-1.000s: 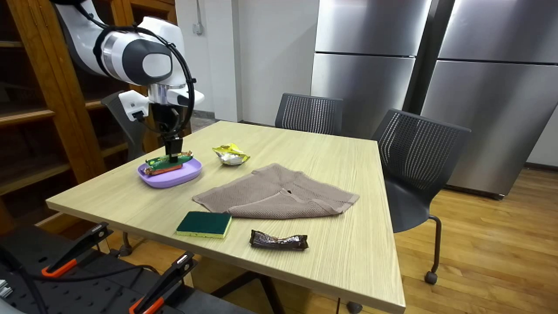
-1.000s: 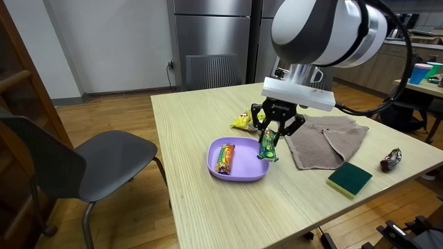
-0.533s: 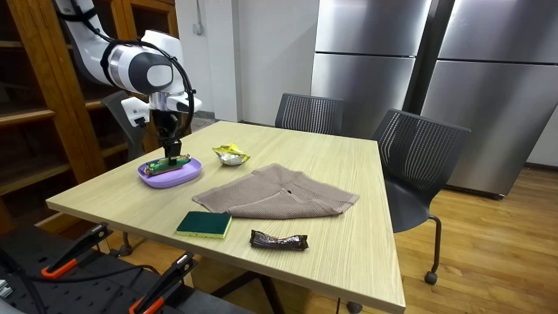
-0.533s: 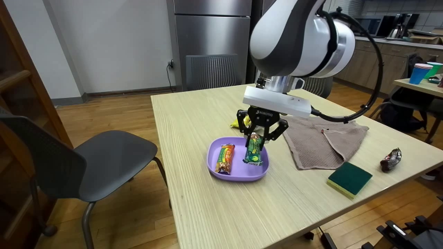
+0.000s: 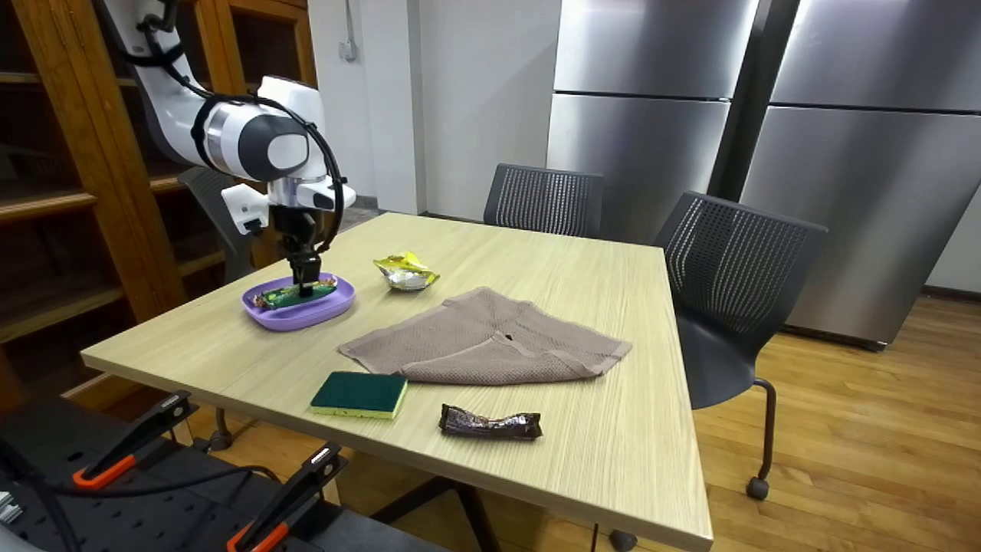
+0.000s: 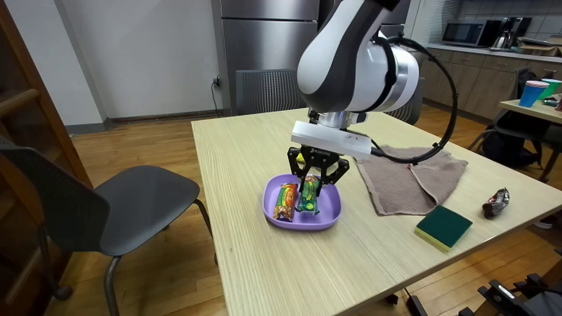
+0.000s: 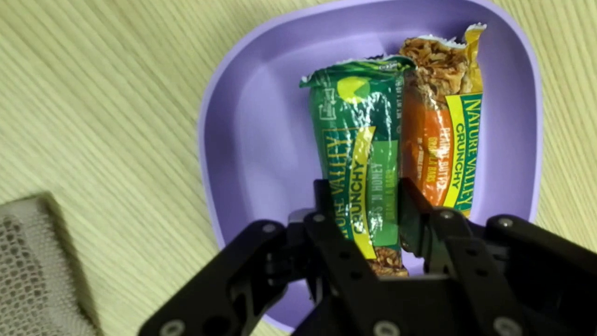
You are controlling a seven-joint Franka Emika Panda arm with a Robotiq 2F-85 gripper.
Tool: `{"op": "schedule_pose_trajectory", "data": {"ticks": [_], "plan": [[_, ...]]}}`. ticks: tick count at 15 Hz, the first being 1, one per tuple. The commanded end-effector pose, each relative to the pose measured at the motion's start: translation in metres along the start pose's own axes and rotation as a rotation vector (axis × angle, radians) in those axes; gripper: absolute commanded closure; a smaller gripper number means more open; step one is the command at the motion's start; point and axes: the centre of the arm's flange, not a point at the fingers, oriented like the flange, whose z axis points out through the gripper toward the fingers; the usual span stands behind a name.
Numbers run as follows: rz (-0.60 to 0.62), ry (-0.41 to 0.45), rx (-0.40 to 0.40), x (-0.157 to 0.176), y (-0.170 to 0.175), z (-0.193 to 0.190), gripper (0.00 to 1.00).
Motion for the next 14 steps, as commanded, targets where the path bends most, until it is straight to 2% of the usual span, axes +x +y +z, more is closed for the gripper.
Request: {"op": "schedule_pose_trajectory", "data": {"ticks": [1,11,12,13,14], "plan": [[0.017,-0.004,-0.020,0.0087,-0.0161,0.0100,0.87],[0.014,-0.005,-0.023,0.0091,-0.0158,0.0176,0.87],[0.015,-0.008,-0.023,0.0089,-0.0148,0.0163,0.78],[0.017,-0.009,-0.022,0.0085,-0.0135,0.0142,0.37],[0.017,-0.006,-0.018,0.0081,-0.0116,0.0116,0.36]]}}
